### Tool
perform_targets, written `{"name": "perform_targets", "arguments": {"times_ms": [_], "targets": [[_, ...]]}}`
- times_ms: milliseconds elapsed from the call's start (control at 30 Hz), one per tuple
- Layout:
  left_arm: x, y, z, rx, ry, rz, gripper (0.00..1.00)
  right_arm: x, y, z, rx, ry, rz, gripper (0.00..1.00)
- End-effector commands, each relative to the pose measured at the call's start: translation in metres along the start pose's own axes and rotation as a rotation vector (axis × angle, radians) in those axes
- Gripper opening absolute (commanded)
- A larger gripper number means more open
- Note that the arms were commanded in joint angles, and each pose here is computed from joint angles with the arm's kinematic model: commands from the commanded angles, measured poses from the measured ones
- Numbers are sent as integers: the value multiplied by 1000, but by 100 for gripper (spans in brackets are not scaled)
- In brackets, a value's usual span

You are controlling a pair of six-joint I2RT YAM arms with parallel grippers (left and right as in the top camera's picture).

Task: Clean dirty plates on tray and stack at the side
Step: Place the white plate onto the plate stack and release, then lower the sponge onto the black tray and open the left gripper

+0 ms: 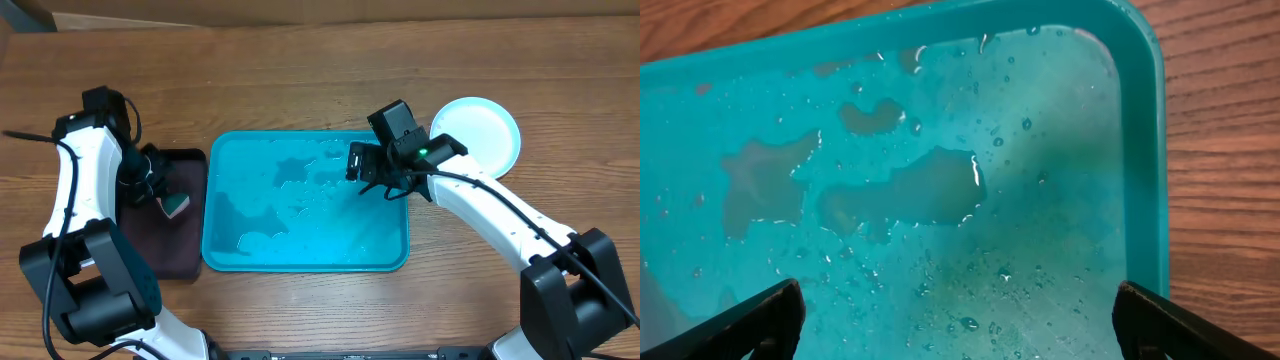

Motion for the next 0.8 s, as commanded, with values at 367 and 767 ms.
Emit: {"name": "perform_targets", "arguments": {"times_ms": [367, 767], "targets": [[0, 22, 14, -20, 13, -63, 43, 1, -3, -1, 9, -17, 9, 100], [4, -17, -78, 348, -2, 77, 51, 10, -10, -9, 40, 24, 56, 100]]}}
Point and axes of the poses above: each gripper's point midway between its finger pads, its own z axis out along the fingers, its own y axis along the line the jaws close on, x = y × z, the point moved 6 cm from there along -z, back along the fingers, and after that the axes turned 2 degrees about -z, right-handed, at the moved point
